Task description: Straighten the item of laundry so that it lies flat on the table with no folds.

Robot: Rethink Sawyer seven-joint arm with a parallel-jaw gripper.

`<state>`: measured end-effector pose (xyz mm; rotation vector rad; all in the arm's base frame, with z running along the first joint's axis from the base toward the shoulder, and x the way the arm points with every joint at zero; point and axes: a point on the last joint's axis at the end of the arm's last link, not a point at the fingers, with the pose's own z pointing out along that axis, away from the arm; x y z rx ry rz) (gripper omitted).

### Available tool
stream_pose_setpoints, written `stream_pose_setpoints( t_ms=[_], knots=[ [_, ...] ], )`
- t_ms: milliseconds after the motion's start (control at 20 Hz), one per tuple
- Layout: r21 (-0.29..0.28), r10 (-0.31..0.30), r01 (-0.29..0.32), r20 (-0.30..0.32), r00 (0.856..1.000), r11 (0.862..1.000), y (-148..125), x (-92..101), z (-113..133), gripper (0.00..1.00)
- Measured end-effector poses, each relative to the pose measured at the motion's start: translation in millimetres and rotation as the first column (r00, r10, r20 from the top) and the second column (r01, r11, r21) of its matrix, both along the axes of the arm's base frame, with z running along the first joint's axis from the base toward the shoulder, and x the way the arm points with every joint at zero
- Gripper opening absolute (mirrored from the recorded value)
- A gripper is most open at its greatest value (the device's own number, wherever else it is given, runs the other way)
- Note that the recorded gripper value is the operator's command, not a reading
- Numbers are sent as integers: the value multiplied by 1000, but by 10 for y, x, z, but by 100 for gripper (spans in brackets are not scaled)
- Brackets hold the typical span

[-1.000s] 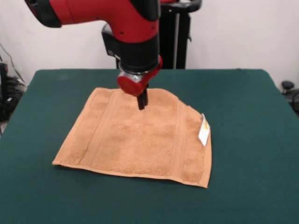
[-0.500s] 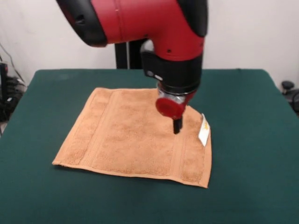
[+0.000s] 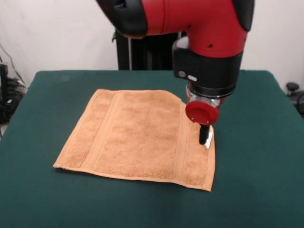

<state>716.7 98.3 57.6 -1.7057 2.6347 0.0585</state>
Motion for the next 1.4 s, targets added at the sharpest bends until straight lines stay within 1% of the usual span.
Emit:
stream_pose_setpoints(
  t_ms=[150, 200, 450, 650, 900, 1150, 1400],
  knots=[
    [-14, 7, -7, 17, 1000, 1000, 18, 31, 104, 0],
    [-21, 8, -7, 30, 1000, 1000, 8, 59, 181, 0],
    [-44, 2, 1, 59, 998, 999, -97, 120, 374, 0],
    [-73, -4, 10, 74, 997, 997, -220, 123, 503, 0],
    [-99, -15, 22, 66, 998, 995, -334, 67, 531, 0],
    [-109, -15, 21, 61, 998, 994, -380, -2, 509, 0],
    [-103, 1, 5, 55, 998, 995, -352, -176, 430, 0]
  ],
)
